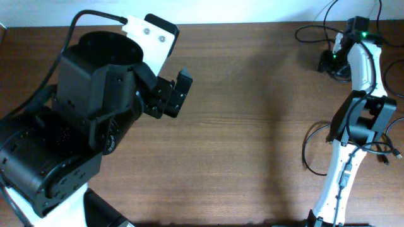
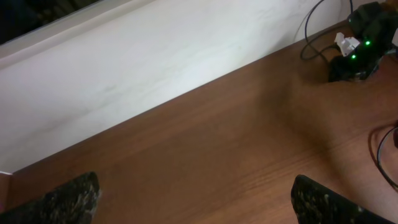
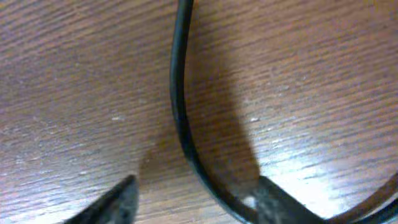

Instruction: Untangle cables

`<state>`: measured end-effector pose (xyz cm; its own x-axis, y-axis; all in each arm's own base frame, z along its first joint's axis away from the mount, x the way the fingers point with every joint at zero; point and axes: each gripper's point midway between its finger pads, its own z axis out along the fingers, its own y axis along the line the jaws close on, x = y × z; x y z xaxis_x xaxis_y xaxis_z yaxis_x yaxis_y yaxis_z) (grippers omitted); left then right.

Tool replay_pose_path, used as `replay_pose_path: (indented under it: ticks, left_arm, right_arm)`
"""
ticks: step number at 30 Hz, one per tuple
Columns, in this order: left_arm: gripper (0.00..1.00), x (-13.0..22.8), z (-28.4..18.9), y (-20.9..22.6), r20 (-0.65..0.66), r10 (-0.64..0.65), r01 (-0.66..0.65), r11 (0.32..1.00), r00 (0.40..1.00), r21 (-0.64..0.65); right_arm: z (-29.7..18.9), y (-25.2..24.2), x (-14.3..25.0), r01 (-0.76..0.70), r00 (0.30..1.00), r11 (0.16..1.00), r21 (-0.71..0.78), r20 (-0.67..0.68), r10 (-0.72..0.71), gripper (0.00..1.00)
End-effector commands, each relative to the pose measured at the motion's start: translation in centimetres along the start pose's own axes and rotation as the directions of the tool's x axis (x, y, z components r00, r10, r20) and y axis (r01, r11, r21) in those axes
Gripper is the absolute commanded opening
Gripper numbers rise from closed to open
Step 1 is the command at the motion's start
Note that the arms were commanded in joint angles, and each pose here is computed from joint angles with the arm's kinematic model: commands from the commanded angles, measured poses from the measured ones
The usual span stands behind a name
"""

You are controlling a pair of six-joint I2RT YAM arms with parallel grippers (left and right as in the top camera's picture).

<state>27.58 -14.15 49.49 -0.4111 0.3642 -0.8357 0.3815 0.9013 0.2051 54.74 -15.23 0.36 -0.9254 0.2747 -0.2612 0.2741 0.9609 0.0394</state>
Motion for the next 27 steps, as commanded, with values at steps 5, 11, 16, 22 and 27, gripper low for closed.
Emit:
replay_pose_path:
  ticks: [5,11,16,22,27]
  left_arm:
    - [0.99,0.0,-0.1,0.0,0.0,-0.012,0.012,1.0,1.0,0.006]
    - [0.99,0.0,-0.1,0.0,0.0,-0.012,0.012,1.0,1.0,0.006]
    - [0.99,0.0,-0.1,0.0,0.0,-0.012,0.012,1.0,1.0,0.006]
    - [0.99,0.0,-0.1,0.0,0.0,-0.012,0.012,1.0,1.0,0.007]
    - [0.99,0.0,-0.1,-0.8,0.002,-0.012,0.012,0.999,1.0,0.052]
  right_arm:
    - [2.0,0.6,2.8,-0.001,0.995,0.999,-0.034,-0.098,-0.003,0.04]
    - [0.1,2.9,5.2,-0.034,0.98,0.986,-0.161,-0.199,0.001,0.04]
    - [-8.8,5.9,2.6,0.0,0.998,0.961,-0.277,-0.064,-0.019,0.04]
    - [-25.7,11.9,4.0,0.185,0.976,0.943,-0.277,0.164,-0.144,0.04]
    - [-32.6,14.0,8.5,0.282,0.947,0.942,-0.184,0.211,-0.242,0.04]
